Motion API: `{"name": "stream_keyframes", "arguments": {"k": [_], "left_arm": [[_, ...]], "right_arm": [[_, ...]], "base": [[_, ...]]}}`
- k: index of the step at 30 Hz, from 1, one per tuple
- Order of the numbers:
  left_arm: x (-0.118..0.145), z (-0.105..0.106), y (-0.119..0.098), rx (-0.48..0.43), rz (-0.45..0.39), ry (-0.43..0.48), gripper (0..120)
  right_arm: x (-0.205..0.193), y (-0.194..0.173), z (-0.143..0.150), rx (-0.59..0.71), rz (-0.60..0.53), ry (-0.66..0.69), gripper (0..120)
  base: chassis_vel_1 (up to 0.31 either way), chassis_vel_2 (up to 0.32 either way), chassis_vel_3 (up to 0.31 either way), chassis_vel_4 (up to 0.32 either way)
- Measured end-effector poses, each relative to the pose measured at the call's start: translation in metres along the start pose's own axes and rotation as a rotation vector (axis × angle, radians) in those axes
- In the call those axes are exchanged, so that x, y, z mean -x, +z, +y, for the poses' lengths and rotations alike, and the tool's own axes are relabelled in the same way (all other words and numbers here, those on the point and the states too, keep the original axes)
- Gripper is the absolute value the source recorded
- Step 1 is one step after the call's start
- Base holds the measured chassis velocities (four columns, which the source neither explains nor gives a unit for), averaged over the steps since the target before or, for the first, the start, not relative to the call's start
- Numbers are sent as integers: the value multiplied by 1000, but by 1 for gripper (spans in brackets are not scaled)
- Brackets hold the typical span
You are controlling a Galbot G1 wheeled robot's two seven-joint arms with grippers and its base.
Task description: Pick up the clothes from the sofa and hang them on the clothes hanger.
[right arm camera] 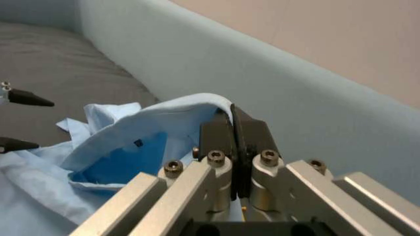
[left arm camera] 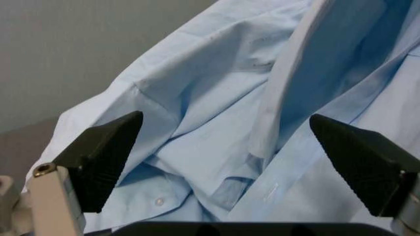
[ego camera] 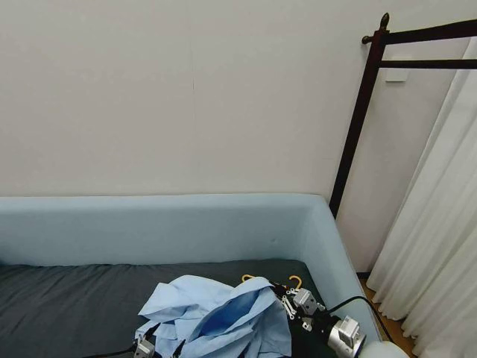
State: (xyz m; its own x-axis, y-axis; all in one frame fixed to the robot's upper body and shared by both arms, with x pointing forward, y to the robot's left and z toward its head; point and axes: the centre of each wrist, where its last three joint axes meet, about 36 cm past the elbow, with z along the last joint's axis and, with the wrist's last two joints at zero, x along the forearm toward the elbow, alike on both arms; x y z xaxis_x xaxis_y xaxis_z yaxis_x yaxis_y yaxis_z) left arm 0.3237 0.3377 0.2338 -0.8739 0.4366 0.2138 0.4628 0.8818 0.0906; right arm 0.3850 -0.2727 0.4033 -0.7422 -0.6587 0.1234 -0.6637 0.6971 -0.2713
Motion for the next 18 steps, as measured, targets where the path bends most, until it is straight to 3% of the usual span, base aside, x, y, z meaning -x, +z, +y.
{"name": "stream_keyframes", "arguments": {"k": [9,18], "left_arm": [[24,-17,-5,-47,-53,-21,99],[37,-26,11,-17,-8,0,98]], "right_arm": [[-9,4,2,5,18,-6,0],[-10,-1,7,14,10,-15,0]], "base": [[0,0,0,0],[0,0,0,0]]}}
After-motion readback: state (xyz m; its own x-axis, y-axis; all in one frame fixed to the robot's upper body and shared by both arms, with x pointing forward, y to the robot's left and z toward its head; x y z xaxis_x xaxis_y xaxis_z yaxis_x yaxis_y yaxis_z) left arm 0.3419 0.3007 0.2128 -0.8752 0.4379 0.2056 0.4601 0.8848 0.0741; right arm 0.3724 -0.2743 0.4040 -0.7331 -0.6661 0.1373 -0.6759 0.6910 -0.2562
